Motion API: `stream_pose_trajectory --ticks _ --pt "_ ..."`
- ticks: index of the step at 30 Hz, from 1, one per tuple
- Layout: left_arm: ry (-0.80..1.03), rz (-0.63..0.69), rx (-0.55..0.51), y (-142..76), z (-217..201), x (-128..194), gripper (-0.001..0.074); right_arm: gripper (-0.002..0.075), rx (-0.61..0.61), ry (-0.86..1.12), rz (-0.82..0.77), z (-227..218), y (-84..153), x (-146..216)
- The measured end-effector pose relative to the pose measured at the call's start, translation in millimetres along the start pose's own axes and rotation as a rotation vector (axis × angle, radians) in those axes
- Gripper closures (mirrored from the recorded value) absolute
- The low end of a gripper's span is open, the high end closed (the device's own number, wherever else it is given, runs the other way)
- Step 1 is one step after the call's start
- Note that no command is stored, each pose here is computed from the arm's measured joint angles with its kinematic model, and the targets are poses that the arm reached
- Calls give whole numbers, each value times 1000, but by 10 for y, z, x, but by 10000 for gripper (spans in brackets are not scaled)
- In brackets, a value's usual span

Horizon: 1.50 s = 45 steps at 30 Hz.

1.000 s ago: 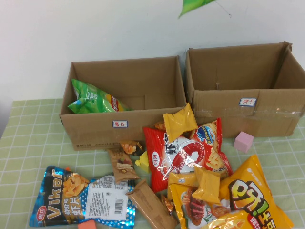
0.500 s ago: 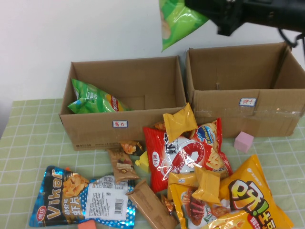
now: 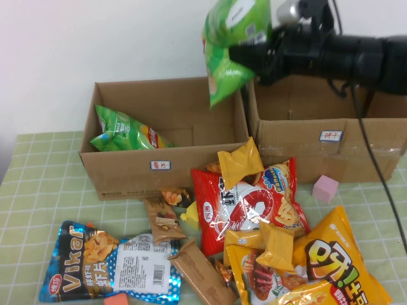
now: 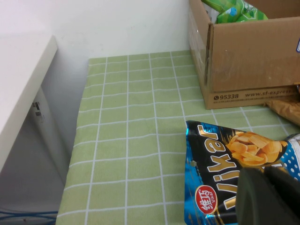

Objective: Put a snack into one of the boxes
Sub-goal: Place the potato chip in the potato chip box

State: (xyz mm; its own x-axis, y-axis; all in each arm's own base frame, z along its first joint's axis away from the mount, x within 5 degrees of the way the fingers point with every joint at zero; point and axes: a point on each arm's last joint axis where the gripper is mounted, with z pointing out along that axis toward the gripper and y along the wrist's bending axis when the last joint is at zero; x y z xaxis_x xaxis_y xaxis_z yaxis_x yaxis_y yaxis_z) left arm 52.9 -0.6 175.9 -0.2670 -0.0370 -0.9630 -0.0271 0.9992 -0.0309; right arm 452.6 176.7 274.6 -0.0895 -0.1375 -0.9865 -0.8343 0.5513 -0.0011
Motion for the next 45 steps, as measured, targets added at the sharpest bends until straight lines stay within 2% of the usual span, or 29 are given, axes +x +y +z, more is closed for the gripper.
stream_pose_trajectory --ticks 8,13,27,35,37,41,45 --pt "0 0 0 0 0 0 736 414 2 70 61 187 -112 451" --pt "0 0 0 0 0 0 738 414 17 96 77 247 -151 605" --pt "0 0 0 0 0 0 738 414 87 78 8 514 -230 551" --pt "0 3 0 0 0 0 738 411 75 84 24 577 -178 597" --pt "0 3 0 0 0 0 738 356 72 82 40 589 -161 593" --pt "0 3 0 0 0 0 738 181 74 80 103 590 -163 581" --pt "0 3 0 0 0 0 738 137 62 120 127 584 -149 606"
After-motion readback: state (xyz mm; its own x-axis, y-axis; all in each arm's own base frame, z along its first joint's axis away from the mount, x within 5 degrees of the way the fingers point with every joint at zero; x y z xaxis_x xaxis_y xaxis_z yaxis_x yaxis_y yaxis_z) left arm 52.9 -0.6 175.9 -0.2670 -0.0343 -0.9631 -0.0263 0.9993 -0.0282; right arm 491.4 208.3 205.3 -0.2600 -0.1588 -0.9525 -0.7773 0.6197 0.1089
